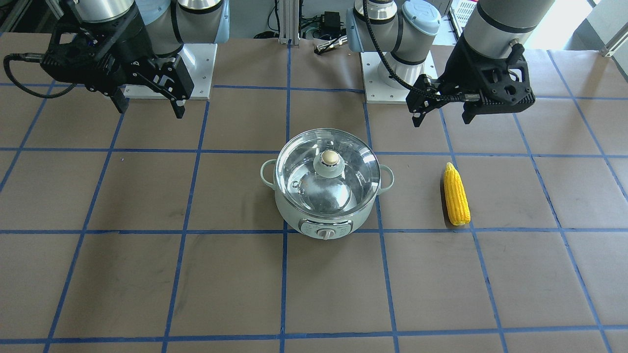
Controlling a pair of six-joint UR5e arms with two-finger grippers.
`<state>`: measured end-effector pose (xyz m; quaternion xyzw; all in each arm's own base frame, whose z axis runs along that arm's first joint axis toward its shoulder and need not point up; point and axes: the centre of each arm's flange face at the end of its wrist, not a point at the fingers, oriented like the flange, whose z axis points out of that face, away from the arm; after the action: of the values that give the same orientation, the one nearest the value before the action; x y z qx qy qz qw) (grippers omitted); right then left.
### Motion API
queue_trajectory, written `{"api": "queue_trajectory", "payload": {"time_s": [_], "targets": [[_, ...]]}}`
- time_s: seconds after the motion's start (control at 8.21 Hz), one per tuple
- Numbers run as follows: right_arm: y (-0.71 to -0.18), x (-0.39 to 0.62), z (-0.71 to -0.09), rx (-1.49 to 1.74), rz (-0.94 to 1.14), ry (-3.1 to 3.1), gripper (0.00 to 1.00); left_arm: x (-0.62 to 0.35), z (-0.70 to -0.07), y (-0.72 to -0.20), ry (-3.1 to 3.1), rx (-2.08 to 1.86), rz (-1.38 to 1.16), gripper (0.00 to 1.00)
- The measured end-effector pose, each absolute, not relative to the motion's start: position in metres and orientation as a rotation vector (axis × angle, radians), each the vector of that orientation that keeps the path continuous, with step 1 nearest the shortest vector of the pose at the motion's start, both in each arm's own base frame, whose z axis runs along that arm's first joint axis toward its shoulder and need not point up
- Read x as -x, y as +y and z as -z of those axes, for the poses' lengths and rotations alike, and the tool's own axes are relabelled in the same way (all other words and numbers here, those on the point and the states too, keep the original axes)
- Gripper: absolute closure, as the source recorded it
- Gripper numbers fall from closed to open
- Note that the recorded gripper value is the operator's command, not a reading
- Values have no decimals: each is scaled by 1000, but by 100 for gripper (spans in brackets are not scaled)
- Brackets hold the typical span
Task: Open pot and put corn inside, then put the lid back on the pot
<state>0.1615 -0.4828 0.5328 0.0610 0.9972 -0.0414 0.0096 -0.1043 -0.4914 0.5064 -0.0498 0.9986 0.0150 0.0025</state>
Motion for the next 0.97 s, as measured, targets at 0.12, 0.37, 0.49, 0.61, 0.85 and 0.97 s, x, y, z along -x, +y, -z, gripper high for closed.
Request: {"api": "queue_trajectory", "payload": {"time_s": [0.12,0.37,0.49,0.61,0.85,0.97], "targets": [[-483,-161,-533,-191,129,3115,0,104,-506,-492,3132,156,-50,0],[-483,-161,-533,-191,130,3115,0,103,-508,-492,3144,150,-51,0],[-483,-161,-533,-191,130,3115,0,101,-508,-492,3154,146,-55,0],[-483,-161,-533,-191,131,3115,0,97,-509,-492,3160,123,-62,0],[-483,-161,-533,-191,129,3113,0,74,-507,-493,3156,59,-91,0],[-483,-162,-533,-191,128,3111,0,45,-506,-496,3141,25,-105,0]]}}
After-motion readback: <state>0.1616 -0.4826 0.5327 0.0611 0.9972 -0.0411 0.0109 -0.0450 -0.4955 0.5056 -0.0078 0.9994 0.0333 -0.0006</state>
